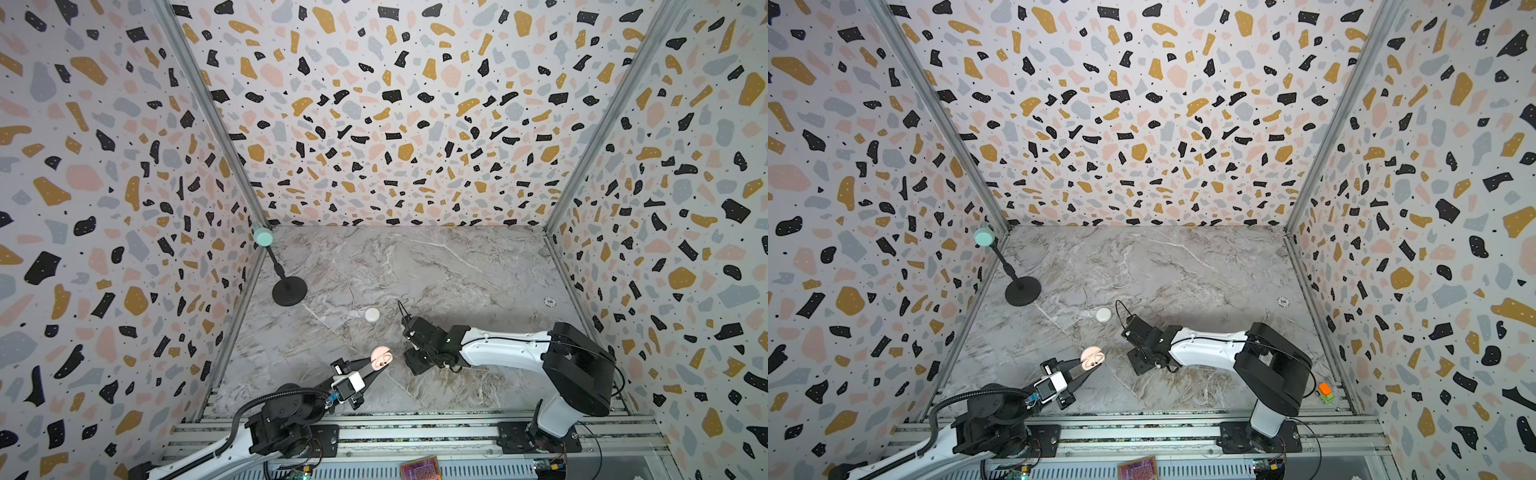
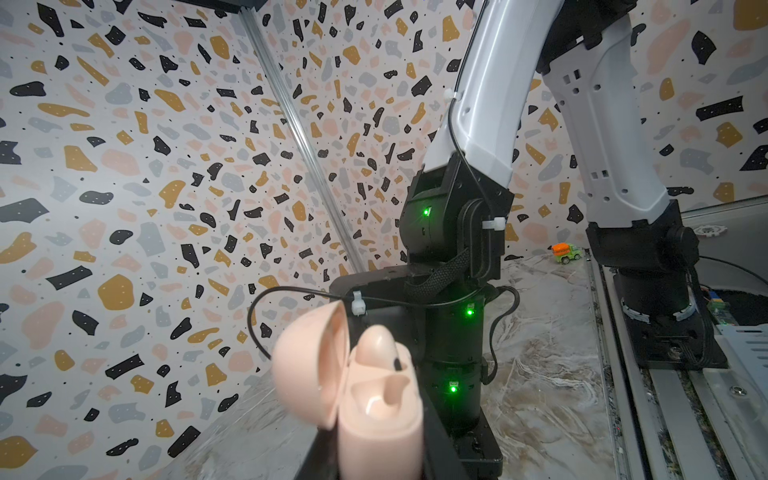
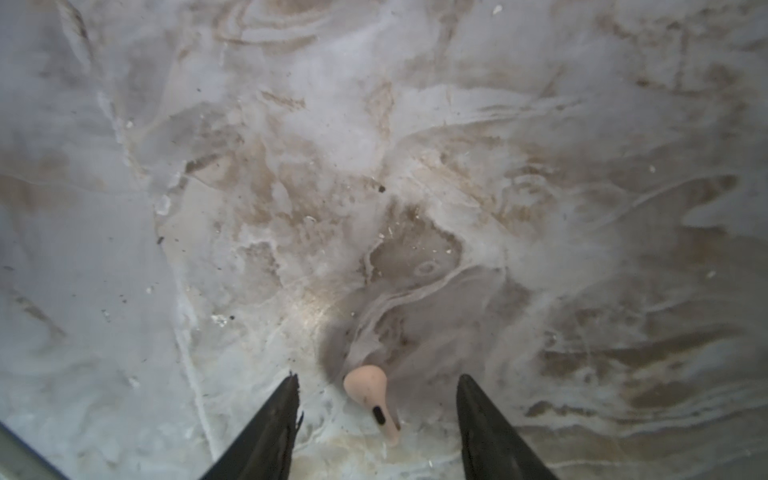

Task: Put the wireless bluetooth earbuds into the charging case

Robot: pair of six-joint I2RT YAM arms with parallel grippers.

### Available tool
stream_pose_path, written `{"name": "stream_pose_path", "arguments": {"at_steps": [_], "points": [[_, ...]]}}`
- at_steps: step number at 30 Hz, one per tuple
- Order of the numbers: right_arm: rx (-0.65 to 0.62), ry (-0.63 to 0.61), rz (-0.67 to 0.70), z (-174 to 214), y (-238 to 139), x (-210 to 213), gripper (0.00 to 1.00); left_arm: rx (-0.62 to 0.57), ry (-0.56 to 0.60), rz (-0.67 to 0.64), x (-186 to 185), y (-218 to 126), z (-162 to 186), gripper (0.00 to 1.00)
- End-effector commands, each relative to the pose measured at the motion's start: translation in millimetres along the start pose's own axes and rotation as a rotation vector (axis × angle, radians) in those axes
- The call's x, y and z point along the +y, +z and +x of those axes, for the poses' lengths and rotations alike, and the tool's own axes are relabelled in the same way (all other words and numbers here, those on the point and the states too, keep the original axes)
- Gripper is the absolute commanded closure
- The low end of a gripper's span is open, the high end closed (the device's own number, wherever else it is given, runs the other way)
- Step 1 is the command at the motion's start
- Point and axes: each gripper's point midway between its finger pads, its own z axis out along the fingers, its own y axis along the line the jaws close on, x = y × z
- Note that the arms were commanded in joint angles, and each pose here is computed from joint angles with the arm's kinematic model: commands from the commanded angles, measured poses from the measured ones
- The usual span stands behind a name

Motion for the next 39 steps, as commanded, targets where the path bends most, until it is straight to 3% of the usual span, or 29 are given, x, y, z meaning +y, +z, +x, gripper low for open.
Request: {"name": "stream_pose_path", "arguments": {"at_steps": [1,25,39], "points": [[-0.005,-0.021,0.023,-4.4,-5.4,0.3,0.42,-0.037,0.007,-0.014,3.5,-1.1,-8.1,1.0],[0.037,-0.032,0.031,4.1,8.7,1.4,0.68,-0.032,0.011,-0.023,4.9,-1.0,-6.9,1.0],[0.053,-0.023,0.06,8.2,8.4,0.6,0.73,-0.031,0.009,-0.024,5.0,-1.0,-6.6,1.0]]}}
